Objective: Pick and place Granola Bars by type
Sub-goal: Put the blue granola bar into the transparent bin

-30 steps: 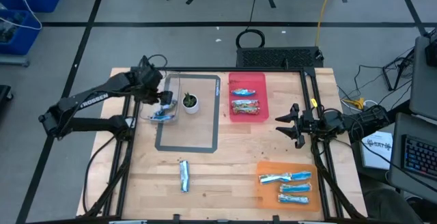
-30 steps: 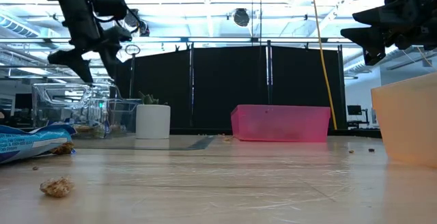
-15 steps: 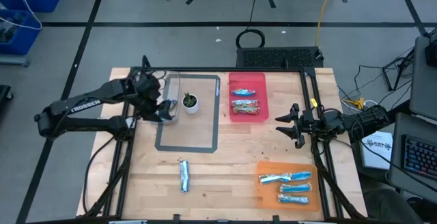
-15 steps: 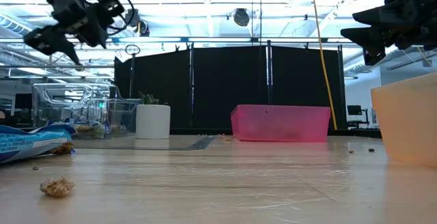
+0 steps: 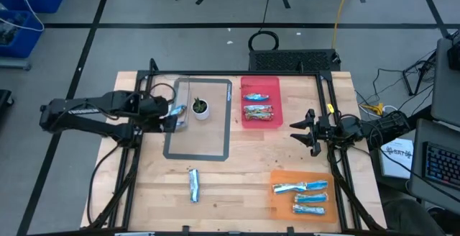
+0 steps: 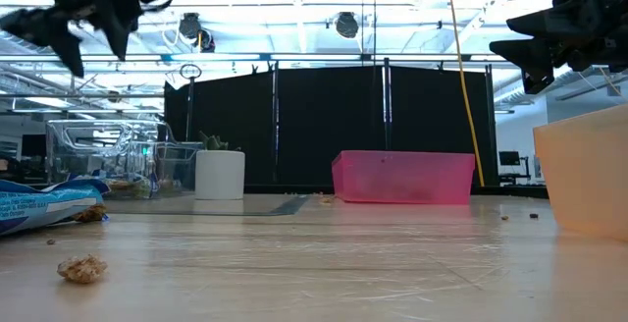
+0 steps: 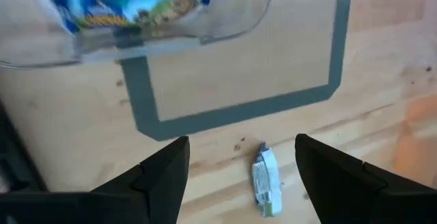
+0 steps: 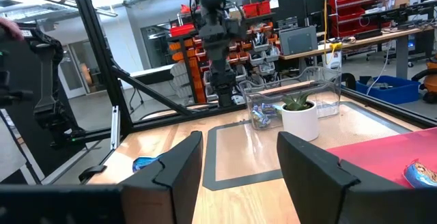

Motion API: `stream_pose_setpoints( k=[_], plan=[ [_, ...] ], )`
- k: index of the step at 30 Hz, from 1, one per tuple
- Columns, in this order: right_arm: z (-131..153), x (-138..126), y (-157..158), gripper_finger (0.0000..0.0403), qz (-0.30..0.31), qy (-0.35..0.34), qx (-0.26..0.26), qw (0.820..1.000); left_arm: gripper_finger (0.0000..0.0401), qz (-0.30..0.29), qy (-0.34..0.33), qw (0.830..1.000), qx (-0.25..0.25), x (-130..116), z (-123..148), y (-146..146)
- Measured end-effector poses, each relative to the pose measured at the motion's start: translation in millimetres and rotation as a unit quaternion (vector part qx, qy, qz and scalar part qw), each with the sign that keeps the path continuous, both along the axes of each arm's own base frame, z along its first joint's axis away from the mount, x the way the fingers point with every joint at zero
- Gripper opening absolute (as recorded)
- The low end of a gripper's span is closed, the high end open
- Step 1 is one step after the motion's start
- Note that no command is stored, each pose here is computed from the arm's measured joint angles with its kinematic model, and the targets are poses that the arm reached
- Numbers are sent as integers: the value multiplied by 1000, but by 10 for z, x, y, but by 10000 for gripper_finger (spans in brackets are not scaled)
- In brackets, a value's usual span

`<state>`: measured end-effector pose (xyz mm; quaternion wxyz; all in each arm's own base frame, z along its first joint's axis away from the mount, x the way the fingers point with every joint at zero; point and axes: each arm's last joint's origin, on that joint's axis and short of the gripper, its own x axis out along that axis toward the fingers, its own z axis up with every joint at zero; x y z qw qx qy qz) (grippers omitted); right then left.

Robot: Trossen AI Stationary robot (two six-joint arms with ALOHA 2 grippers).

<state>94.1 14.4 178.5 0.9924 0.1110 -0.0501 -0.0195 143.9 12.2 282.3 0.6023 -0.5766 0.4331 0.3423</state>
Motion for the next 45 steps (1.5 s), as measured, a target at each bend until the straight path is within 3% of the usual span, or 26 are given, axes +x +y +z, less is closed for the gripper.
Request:
stream_pose_setpoints(
  k=[12,22,28,34,40,45],
  plan=[
    [0,0,0,183,0,0,0,1000,269,-22,101,992,73,156,577,-146],
    [0,0,0,183,0,0,0,1000,269,-62,70,990,104,591,988,-457],
    [0,0,0,183,0,0,0,1000,269,-55,55,993,91,777,1112,-772],
    [0,0,0,183,0,0,0,1000,269,-45,86,994,49,909,1008,-1169],
    [0,0,0,183,0,0,0,1000,269,-208,62,973,76,1032,883,-1599],
    [0,0,0,183,0,0,0,1000,269,-398,-10,912,100,1183,786,-1894]
  ],
)
